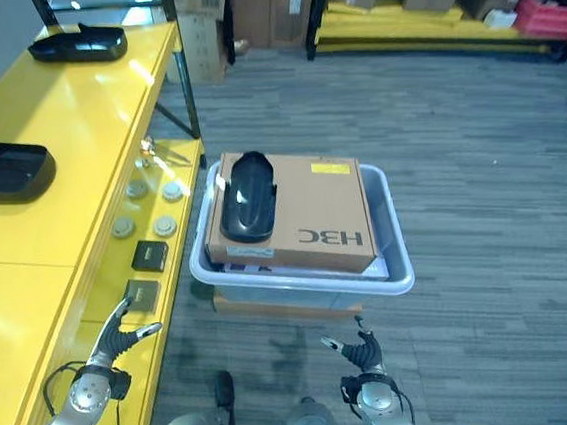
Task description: Move parts from the plastic box to the shelf.
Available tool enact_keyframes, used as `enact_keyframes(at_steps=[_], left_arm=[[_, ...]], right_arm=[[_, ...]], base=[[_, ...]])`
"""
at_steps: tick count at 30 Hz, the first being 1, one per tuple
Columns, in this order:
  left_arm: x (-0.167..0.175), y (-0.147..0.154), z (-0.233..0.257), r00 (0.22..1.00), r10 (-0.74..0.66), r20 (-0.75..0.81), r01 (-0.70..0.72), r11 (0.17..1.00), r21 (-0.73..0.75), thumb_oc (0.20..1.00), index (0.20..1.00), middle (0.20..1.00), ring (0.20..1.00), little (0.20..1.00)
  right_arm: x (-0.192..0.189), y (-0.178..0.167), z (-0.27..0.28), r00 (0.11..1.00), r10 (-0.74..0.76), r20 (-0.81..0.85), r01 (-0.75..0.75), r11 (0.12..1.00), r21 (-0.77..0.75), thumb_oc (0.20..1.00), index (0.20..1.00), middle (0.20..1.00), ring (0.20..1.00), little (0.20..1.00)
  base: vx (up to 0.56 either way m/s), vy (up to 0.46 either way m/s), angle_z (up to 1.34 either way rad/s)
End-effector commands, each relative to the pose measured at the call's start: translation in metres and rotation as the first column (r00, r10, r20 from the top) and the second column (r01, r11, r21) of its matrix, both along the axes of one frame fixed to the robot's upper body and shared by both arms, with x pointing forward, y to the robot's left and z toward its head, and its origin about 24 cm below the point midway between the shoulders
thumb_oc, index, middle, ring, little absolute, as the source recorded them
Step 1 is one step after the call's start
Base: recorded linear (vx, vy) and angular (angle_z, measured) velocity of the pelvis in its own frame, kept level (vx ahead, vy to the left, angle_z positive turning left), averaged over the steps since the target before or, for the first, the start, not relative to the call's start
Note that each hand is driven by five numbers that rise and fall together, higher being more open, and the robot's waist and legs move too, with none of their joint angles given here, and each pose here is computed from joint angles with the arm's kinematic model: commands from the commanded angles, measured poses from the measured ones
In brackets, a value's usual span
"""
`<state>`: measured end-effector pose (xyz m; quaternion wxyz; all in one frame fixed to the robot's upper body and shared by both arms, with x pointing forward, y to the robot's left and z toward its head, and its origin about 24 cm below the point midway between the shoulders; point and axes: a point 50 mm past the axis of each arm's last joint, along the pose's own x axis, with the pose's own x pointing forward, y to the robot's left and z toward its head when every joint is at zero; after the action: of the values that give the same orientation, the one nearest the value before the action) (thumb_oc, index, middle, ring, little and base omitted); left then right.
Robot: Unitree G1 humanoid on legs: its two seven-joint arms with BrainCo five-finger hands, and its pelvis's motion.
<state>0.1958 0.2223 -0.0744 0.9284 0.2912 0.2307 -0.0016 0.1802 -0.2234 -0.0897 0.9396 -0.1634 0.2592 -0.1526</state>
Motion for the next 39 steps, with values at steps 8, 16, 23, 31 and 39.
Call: enact_keyframes(at_steps=[8,16,23,31,39], left_arm=[[-0.022,-0.003,-0.029,0.989,-0.034,-0.141,0.052,0.991,0.126,1.000,1.000,1.000,1.000,1.000],[-0.030,-0.024,-0.046,0.978,0.012,-0.207,-0.003,0.999,0.045,1.000,1.000,1.000,1.000,1.000],[-0.037,-0.025,-0.057,0.947,0.184,-0.265,-0.192,0.981,-0.006,1.000,1.000,1.000,1.000,1.000],[-0.051,-0.016,-0.066,0.902,0.296,-0.316,-0.300,0.953,0.036,1.000,1.000,1.000,1.000,1.000],[-0.035,-0.028,-0.061,0.925,0.256,-0.279,-0.266,0.964,0.000,1.000,1.000,1.000,1.000,1.000]], right_arm=[[0.049,0.015,0.081,0.885,0.217,0.412,-0.166,0.974,-0.157,1.000,1.000,1.000,1.000,1.000],[0.083,0.011,0.100,0.869,0.174,0.463,-0.090,0.976,-0.197,1.000,1.000,1.000,1.000,1.000],[0.142,0.013,0.138,0.841,0.080,0.534,0.034,0.979,-0.199,1.000,1.000,1.000,1.000,1.000],[0.185,0.000,0.202,0.771,0.052,0.635,0.151,0.953,-0.262,1.000,1.000,1.000,1.000,1.000],[0.207,-0.032,0.251,0.757,-0.012,0.653,0.303,0.892,-0.335,1.000,1.000,1.000,1.000,1.000]], base=[[0.03,-0.009,-0.23],[0.06,-0.089,0.19],[-0.03,-0.051,0.19],[-0.01,-0.005,0.14],[0.01,0.021,0.15]])
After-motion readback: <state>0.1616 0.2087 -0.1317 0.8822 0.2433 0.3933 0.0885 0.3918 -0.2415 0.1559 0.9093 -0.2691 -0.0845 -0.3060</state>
